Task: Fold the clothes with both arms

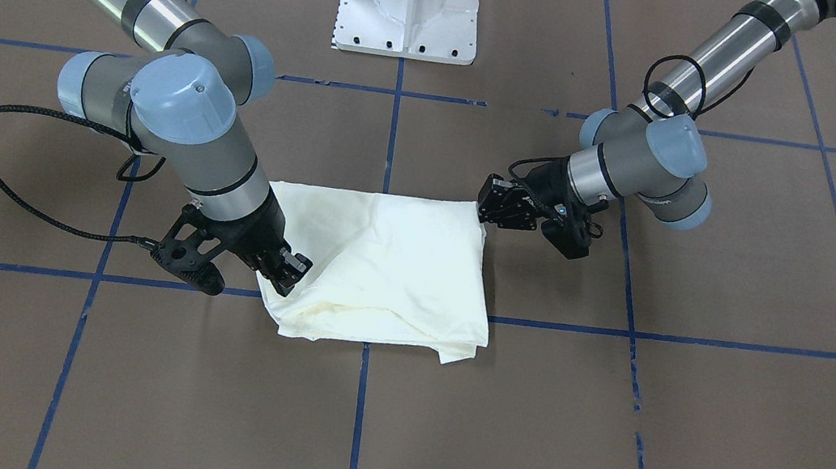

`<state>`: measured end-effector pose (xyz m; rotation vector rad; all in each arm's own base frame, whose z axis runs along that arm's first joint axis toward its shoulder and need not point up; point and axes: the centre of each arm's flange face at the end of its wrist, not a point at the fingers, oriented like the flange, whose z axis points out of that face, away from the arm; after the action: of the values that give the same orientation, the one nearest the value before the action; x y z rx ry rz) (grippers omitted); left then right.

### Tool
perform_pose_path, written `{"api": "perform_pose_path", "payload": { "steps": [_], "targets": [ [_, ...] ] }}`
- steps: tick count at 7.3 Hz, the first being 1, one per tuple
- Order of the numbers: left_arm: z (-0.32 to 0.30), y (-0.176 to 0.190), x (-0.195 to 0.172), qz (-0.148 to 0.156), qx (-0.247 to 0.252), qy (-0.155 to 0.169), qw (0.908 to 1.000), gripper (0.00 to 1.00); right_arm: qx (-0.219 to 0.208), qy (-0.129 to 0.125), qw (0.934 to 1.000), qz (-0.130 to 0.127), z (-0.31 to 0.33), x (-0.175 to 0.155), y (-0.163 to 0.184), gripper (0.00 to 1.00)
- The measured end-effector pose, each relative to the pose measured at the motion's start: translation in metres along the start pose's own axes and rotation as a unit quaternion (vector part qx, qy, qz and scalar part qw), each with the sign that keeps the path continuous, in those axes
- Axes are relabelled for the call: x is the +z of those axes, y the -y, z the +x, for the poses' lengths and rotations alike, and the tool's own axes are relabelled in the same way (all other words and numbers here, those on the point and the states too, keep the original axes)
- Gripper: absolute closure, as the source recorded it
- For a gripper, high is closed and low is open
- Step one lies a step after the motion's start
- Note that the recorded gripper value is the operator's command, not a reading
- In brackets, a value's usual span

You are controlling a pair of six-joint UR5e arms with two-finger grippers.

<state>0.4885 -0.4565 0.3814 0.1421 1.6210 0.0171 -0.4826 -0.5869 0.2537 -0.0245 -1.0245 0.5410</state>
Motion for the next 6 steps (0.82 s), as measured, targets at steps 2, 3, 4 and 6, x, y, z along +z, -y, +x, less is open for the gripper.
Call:
{"api": "perform_pose_path", "payload": {
  "steps": [2,3,4,6],
  "targets": [
    [-0.015,-0.025,-0.019,-0.036,-0.003,-0.022,0.9991,1.00,0.005,0.003,1.0000,0.000,-0.002,-0.002,-0.001,1.00],
    [-0.013,-0.035,-0.027,-0.064,-0.018,-0.032,0.9973,1.00,0.005,0.005,1.0000,0.000,-0.003,-0.004,-0.002,1.00],
    [-0.005,-0.041,-0.036,-0.069,-0.040,-0.037,0.9961,1.00,0.005,0.007,1.0000,0.000,-0.004,-0.007,-0.002,1.00],
    [0.035,-0.026,-0.017,-0.037,-0.089,-0.018,0.9952,1.00,0.005,0.011,0.9999,-0.009,-0.001,-0.016,-0.001,1.00]
  ]
}}
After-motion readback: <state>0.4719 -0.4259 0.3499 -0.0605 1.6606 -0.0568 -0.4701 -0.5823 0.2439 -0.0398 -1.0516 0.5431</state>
